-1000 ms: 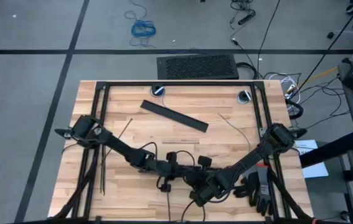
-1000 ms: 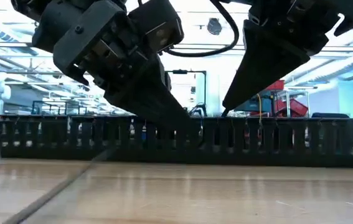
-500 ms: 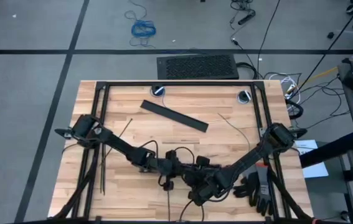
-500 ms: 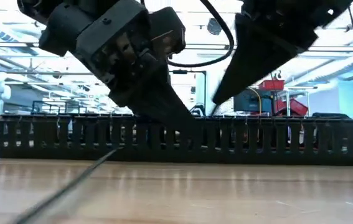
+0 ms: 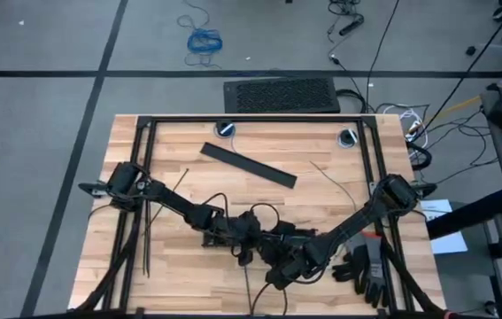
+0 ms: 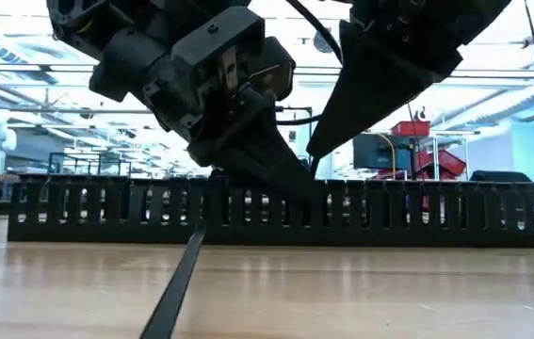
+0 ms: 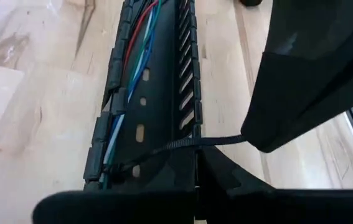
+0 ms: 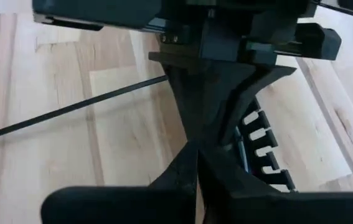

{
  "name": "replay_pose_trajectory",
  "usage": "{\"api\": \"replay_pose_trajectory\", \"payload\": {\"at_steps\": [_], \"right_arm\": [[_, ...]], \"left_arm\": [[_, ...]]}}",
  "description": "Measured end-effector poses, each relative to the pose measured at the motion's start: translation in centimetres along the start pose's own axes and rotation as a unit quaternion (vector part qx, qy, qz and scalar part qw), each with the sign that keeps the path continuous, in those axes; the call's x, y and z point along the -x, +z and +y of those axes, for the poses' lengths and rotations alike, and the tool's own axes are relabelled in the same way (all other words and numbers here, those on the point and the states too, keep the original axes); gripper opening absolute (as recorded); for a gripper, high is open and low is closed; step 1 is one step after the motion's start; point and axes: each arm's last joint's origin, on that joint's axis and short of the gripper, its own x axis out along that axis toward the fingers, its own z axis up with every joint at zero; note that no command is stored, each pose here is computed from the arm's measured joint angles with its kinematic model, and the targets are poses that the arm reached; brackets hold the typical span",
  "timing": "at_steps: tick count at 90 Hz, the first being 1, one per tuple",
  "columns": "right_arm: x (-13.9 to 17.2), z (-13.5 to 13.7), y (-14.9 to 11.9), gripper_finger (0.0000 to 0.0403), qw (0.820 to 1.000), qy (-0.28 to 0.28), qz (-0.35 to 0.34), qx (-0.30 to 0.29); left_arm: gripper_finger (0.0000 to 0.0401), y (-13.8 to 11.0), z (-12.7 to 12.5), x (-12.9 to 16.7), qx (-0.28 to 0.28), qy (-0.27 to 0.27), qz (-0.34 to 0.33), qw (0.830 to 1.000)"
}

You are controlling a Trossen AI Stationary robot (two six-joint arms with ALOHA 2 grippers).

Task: Ziptie cables
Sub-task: Put the zip tied cable wire into the black cable duct

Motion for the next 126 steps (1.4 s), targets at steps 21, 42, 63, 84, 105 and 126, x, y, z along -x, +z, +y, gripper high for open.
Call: {"api": "replay_pose_trajectory", "payload": {"at_steps": [21,42,63,84,105,126], "right_arm": [[0.1,-0.3,-0.5,0.0,1.0,-0.017,0.02,-0.014],[0.2,-1.0,-1.3,0.0,0.997,-0.059,0.046,-0.036],[0.6,0.0,-1.4,0.0,0.999,-0.025,0.036,-0.031],[0.7,0.0,-1.4,0.0,0.999,-0.023,0.038,-0.03],[0.6,0.1,-1.4,0.0,0.998,-0.016,0.044,-0.035],[0.6,-0.1,-1.6,0.0,0.994,-0.018,0.062,-0.085]], "left_arm": [[0.0004,-0.2,0.8,-1.2,0.019,-0.032,-0.017,0.999],[0.0004,-0.2,0.8,-1.2,0.019,-0.031,-0.018,0.999],[0.0004,-0.2,0.8,-1.2,0.021,-0.03,-0.018,0.999],[0.0004,-0.1,0.9,-1.2,0.024,-0.025,-0.021,0.999],[0.0004,-0.2,1.1,-1.4,0.037,-0.022,-0.028,0.999],[0.0004,-0.2,1.1,-1.4,0.038,-0.018,-0.03,0.999]]}}
